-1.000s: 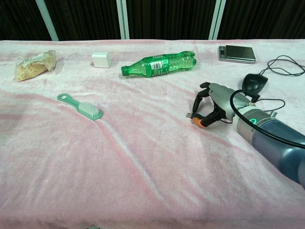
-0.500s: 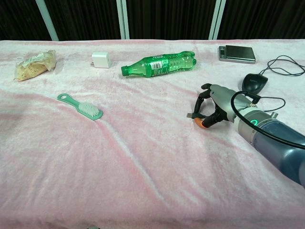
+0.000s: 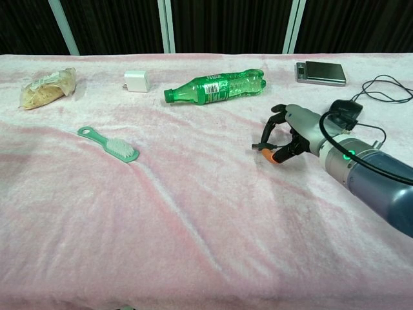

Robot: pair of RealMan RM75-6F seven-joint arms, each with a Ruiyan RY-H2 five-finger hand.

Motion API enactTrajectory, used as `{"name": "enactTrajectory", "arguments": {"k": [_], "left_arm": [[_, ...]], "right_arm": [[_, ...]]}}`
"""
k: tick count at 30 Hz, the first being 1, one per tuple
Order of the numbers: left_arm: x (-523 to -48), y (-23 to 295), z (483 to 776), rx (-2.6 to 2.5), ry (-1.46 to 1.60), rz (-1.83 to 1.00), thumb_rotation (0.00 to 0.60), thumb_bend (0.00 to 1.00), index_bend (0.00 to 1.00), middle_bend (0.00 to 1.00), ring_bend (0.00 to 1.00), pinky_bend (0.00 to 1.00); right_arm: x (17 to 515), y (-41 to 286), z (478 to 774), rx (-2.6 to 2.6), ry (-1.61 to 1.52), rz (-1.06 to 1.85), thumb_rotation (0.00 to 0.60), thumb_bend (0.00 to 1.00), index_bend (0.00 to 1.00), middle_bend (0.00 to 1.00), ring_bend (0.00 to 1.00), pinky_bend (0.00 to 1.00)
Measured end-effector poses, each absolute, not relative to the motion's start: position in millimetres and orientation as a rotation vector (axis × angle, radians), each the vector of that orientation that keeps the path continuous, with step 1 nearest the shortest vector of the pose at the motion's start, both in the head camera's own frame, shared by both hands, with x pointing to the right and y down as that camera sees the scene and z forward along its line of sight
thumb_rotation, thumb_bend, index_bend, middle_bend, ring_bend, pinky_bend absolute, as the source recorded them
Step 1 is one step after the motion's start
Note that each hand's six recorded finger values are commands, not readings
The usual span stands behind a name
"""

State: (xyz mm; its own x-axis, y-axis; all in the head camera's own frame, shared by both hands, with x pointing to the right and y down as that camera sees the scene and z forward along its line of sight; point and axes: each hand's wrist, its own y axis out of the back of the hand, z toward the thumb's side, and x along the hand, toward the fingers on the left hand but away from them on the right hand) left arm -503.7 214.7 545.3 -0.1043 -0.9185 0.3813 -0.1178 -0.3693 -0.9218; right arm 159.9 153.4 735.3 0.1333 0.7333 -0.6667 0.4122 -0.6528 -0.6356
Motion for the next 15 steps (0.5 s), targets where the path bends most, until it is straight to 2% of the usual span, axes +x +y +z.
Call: {"name": "enactTrajectory", "arguments": {"k": [8,15], "left_arm": [[-503.4,215.3,546.2,-1.507,1.161,-1.55,0.6,0.34,0.16,0.06,0.0,0.0],[-503.7,215.6,545.4,-1.506,1.167,-1.549,0.6,0.34,0.16,0.06,0.0,0.0]], "right_arm": [[151.8,138.2,697.2,-2.19,-1.173,1.38,0.6,0.4,0.58,0.03,0.02,0.16],[149.7,125.5,640.9,-2.229,-1.223,1.168,0.6,0.4,0.58,0.03,0.02,0.16]]}}
